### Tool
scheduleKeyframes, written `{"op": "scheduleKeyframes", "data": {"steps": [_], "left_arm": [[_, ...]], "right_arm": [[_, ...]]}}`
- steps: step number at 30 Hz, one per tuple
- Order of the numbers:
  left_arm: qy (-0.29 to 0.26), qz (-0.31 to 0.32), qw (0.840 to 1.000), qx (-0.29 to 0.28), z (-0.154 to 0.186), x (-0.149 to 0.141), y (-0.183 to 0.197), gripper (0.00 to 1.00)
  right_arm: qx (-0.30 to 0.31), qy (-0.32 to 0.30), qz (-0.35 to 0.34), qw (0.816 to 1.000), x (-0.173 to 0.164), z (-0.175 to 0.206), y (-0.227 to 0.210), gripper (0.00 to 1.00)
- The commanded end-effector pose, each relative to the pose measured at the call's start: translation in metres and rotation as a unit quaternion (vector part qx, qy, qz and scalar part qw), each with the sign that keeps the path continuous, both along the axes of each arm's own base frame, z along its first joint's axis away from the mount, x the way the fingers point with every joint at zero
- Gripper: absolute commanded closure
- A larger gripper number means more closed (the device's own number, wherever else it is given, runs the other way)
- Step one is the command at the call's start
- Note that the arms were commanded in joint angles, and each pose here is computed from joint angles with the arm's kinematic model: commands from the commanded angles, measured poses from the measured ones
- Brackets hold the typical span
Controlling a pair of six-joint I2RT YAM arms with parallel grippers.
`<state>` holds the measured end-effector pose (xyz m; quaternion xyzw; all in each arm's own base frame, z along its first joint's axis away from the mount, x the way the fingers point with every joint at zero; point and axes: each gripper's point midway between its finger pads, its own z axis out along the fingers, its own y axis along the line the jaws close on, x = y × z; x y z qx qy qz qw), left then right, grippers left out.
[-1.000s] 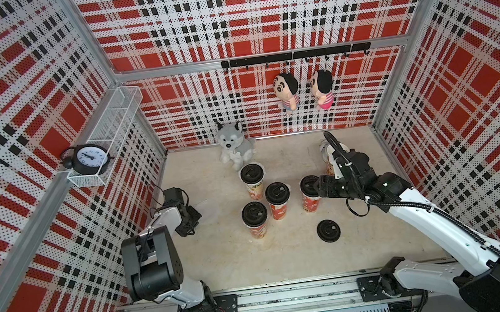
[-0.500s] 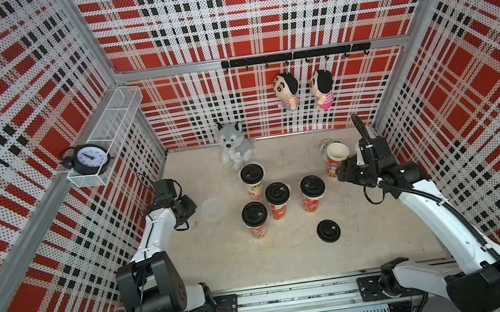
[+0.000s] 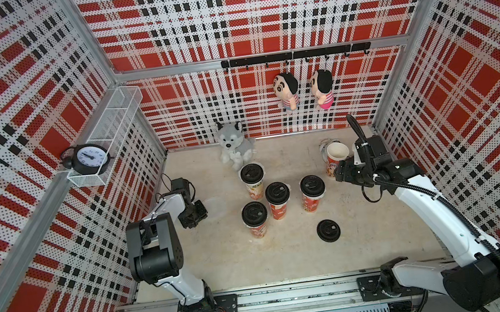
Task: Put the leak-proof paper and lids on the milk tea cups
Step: Pick up the leak-proof paper from the center of the board.
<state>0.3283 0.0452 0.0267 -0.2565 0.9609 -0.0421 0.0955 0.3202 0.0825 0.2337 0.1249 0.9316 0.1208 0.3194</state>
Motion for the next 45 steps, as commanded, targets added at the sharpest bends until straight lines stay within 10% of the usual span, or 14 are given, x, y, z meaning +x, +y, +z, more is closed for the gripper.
{"op": "scheduleKeyframes", "data": {"steps": [1,21,45], "left_arm": [[-0.001,-0.012,1.0,0.012,0.004,0.009,0.004,0.59],[0.044,-0.005,0.997,0.064,-0.025,0.024,0.005,0.59],[0.037,0.01,0.997,0.068,-0.036,0.012,0.003,1.0]], "right_arm": [[-0.013,0.008,-0.002,1.0,-0.001,-0.004,-0.005,0.22],[-0.011,0.014,0.0,1.0,-0.002,-0.02,-0.006,0.21],[-0.022,0.013,-0.016,1.0,-0.012,-0.015,-0.026,0.21]]}}
